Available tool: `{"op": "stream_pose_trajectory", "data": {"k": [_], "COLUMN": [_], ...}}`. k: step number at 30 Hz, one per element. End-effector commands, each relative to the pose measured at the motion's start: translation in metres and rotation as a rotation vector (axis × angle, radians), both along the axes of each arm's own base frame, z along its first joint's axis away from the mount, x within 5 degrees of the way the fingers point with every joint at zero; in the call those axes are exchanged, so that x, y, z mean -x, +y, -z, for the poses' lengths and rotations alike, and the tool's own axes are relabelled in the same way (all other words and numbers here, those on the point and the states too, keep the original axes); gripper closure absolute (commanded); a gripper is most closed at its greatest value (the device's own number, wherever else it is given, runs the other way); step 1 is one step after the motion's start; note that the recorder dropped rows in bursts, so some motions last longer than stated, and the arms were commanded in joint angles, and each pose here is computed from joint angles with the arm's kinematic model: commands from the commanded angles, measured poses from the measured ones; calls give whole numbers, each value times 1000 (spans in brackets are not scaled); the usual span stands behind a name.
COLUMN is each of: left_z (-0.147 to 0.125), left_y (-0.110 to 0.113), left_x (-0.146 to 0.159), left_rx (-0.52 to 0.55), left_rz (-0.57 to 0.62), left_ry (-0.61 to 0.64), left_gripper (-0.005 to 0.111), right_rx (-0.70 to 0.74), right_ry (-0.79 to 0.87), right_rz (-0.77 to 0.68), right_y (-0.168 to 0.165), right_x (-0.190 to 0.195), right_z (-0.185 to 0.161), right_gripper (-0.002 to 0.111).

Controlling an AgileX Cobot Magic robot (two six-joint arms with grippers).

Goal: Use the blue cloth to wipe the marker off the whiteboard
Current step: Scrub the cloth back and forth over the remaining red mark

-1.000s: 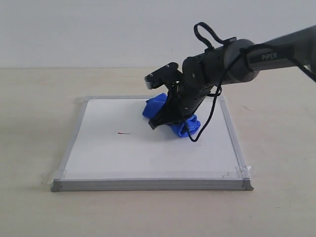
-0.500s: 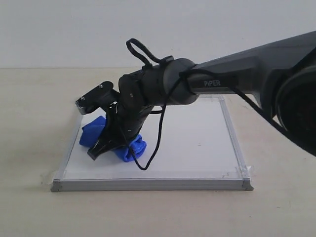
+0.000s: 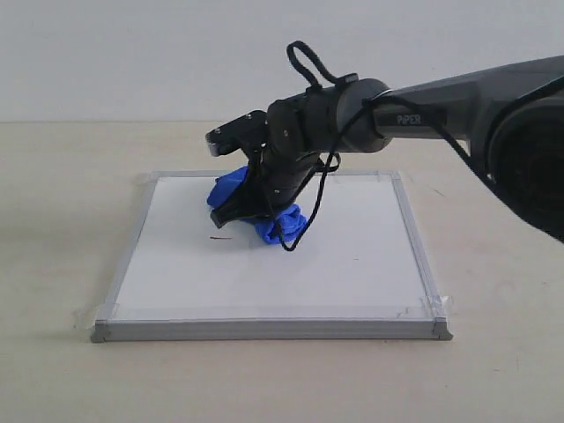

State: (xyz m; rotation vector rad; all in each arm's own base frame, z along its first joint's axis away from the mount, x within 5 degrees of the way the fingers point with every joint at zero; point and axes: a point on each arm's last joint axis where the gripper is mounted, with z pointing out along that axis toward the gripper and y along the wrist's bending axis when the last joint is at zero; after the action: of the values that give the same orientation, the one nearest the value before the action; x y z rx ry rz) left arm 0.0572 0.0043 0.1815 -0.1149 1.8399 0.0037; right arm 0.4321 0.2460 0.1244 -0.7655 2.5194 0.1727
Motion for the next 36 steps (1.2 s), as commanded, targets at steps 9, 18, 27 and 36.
{"op": "stream_pose_trajectory", "data": {"k": [9,18,27,36], "left_z": [-3,-3,-3,-3], "left_y": [0,0,0,0], "left_x": [0,0,0,0], "left_rx": [2,2,2,2], "left_rz": [1,1,1,1], "left_ry": [-22,-22,-22,-22], "left_gripper": [102,102,102,102], "right_rx": [73,248,104,40], "right_ry": [59,-36,99,109], "right_rz": [-290,2,-168,-327], "right_y": [87,10,45,74], "right_x": [48,-11,15,37], "right_z": [5,5,12,1], "right_gripper": [108,108,108,108]}}
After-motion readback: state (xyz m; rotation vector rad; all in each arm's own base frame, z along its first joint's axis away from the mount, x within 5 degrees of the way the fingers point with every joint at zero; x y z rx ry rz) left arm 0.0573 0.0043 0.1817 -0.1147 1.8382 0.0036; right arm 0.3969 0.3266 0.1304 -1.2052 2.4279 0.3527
